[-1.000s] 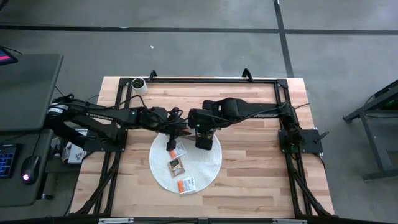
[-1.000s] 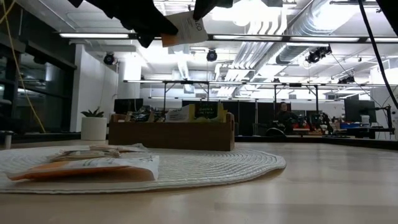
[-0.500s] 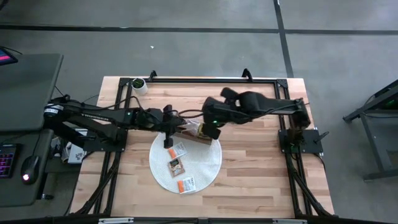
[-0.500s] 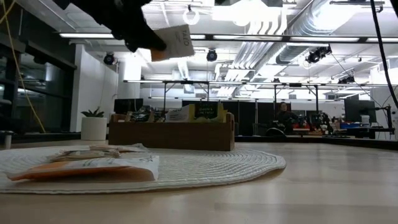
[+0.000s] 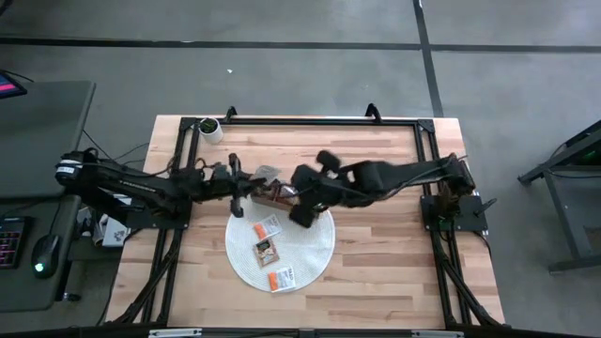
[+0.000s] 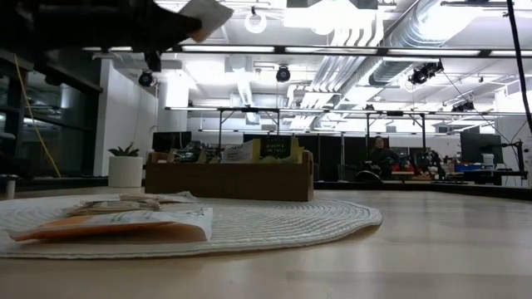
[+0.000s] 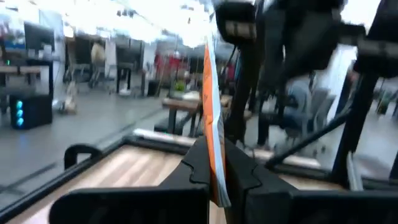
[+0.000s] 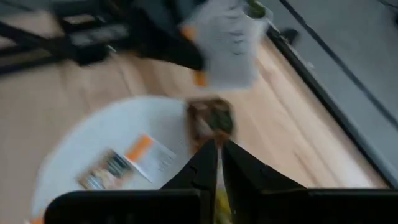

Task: Pick & Place Tea
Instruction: Put the orange tea bag into the middle section of the wooden organizer

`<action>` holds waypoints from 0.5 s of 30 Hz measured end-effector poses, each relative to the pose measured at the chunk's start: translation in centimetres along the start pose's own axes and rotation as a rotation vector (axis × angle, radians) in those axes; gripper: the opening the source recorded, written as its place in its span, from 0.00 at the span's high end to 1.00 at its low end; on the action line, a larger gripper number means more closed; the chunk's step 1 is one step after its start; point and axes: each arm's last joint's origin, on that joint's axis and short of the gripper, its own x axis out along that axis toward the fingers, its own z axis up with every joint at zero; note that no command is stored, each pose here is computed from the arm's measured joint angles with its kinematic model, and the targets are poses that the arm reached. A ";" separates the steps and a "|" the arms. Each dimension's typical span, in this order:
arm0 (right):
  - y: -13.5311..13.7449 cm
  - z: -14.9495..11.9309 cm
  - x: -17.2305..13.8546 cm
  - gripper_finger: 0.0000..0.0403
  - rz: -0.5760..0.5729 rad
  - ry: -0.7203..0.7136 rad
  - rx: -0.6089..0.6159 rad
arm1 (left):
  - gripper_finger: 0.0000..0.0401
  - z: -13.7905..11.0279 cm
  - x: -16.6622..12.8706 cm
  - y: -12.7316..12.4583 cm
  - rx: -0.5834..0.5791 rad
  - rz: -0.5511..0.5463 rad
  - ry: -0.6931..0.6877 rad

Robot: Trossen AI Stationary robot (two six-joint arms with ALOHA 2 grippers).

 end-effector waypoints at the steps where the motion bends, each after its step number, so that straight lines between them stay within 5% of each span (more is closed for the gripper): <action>1: 0.5 -0.1 0.7 0.94 0.025 -0.030 0.009 | 1.00 0.0 -0.3 0.1 -0.009 -0.005 -0.038; 7: 1.7 0.6 2.9 0.88 0.135 -0.215 0.040 | 1.00 0.2 -0.8 0.0 0.005 -0.052 -0.119; 15: 0.2 2.6 1.8 0.73 0.138 -0.355 0.059 | 1.00 0.9 -1.0 -0.2 0.024 -0.131 -0.188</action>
